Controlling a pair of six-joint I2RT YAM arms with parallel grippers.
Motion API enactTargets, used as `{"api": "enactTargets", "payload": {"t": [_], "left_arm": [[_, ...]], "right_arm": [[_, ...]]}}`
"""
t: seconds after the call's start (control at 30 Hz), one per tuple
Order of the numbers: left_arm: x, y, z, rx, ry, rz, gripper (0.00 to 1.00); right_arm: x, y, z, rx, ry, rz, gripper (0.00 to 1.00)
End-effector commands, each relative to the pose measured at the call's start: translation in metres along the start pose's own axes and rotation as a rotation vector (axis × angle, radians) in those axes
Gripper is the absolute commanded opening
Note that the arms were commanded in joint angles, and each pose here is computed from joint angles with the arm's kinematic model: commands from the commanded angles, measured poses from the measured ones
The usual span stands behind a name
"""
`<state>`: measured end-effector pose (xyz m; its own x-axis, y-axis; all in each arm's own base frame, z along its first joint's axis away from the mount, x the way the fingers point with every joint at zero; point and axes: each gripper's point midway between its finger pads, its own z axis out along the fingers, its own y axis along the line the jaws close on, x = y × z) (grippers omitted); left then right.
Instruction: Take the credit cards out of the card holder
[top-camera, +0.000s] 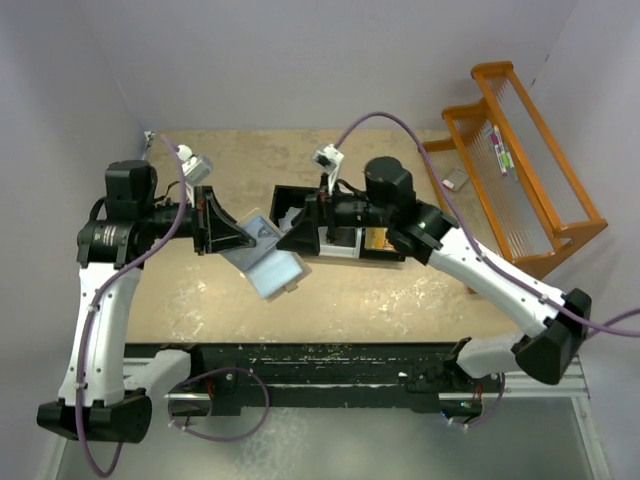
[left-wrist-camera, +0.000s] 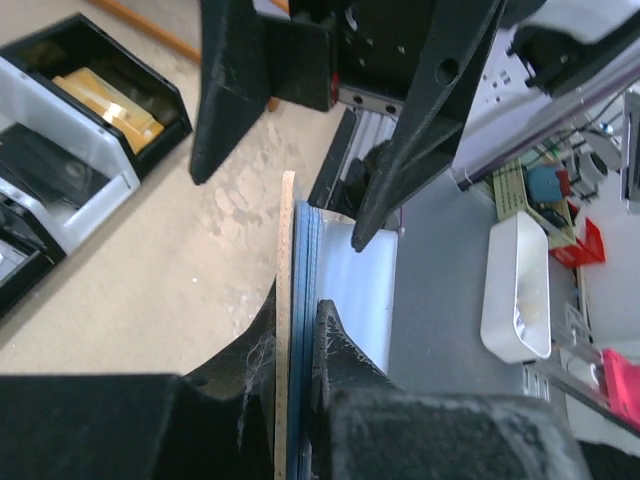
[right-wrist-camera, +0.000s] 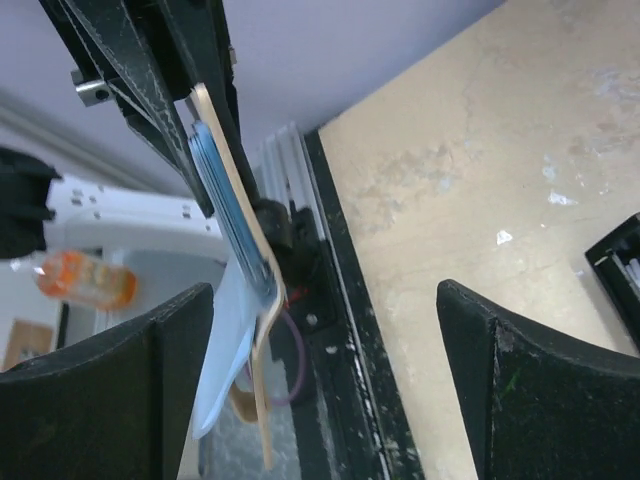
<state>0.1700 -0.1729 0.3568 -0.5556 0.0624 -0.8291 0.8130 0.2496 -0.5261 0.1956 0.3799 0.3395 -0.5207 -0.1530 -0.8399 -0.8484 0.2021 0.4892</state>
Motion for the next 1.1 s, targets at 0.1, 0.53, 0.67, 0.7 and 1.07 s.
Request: {"api": "enactTargets", "payload": {"t": [0.1, 0.53, 0.67, 0.7, 1.07], "left_arm": [[-0.045, -0.023, -0.003, -0.008, -0.175, -0.004, 0.0], [-0.035, -0.026, -0.001, 0.019, -0.179, -0.089, 0.02], [-0.028, -0.023, 0.0, 0.029, -0.156, -0.074, 0.21], [-0.025, -0.021, 0.0, 0.029, -0.144, -0.064, 0.29], [0.003, -0.01, 0.002, 0.081, -0.003, -0.017, 0.66]], "right_arm": [[-0.064, 0.05, -0.035, -0.188, -0.492, 0.141, 0.94], [-0.051, 0.063, -0.007, -0.27, -0.374, 0.147, 0.26], [-0.042, 0.065, -0.013, -0.242, -0.313, 0.102, 0.0], [-0.038, 0.068, -0.014, -0.247, -0.284, 0.08, 0.0], [-0.007, 0.057, -0.006, -0.214, 0.072, -0.126, 0.0]]}}
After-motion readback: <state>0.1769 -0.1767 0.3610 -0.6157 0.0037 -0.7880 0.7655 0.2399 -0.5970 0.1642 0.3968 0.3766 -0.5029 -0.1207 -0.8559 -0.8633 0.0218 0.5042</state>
